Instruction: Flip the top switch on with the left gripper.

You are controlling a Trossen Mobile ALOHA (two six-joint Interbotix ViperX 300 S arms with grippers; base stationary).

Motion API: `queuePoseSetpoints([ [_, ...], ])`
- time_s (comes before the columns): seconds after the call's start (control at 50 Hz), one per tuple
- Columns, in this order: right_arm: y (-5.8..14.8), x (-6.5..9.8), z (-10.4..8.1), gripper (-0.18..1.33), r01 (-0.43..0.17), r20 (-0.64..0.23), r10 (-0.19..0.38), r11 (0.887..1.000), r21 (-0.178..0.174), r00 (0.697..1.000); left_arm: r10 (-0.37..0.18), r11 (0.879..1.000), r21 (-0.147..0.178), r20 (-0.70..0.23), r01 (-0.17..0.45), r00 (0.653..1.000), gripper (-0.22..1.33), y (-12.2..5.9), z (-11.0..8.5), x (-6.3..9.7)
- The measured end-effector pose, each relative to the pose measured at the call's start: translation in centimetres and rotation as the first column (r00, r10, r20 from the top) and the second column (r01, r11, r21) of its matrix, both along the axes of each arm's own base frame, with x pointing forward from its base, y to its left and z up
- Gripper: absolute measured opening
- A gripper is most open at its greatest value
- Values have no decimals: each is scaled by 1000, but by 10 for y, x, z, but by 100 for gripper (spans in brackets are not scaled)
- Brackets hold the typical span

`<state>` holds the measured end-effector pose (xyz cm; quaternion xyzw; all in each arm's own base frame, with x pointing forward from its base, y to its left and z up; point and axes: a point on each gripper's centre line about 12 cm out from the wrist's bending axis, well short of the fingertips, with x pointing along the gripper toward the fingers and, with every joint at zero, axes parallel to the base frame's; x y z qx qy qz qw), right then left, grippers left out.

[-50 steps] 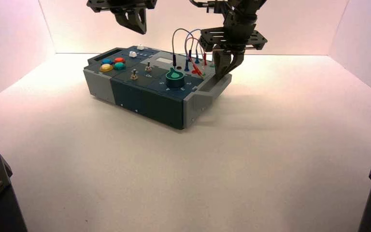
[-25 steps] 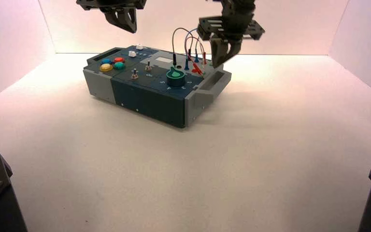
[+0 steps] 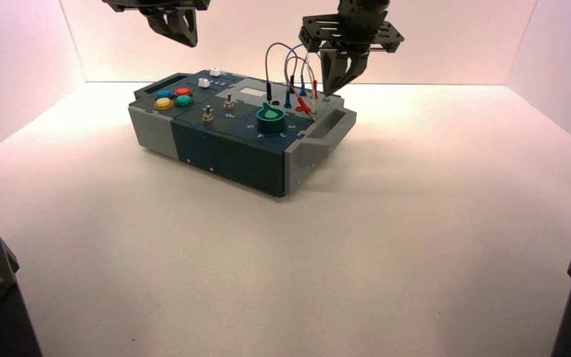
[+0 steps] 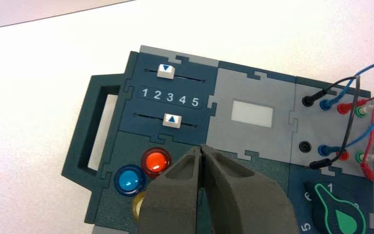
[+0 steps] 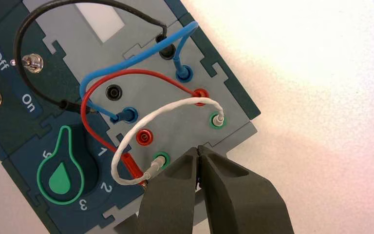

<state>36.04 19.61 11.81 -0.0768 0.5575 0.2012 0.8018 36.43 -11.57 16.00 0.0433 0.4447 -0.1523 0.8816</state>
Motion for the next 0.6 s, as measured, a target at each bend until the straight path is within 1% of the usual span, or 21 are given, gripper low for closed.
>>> queuePoseSetpoints([
  [0.24, -2, -2, 16, -14, 1, 27, -1, 1000, 15, 1000, 9, 1000, -5, 16, -8, 1000, -17, 2, 4, 1],
  [0.32, -2, -2, 17, -14, 1, 31, -1, 1000, 17, 1000, 7, 1000, -4, 23, -7, 1000, -17, 2, 5, 2],
  [0.42, -4, -8, 18, -14, 1, 27, -1, 1000, 15, 1000, 11, 1000, -9, 31, -11, 999, -17, 3, 7, 2],
  [0.6, -7, -13, 21, -14, 2, 28, -2, 1000, 16, 1000, 10, 1000, -10, 37, -10, 999, -17, 4, 9, -3],
])
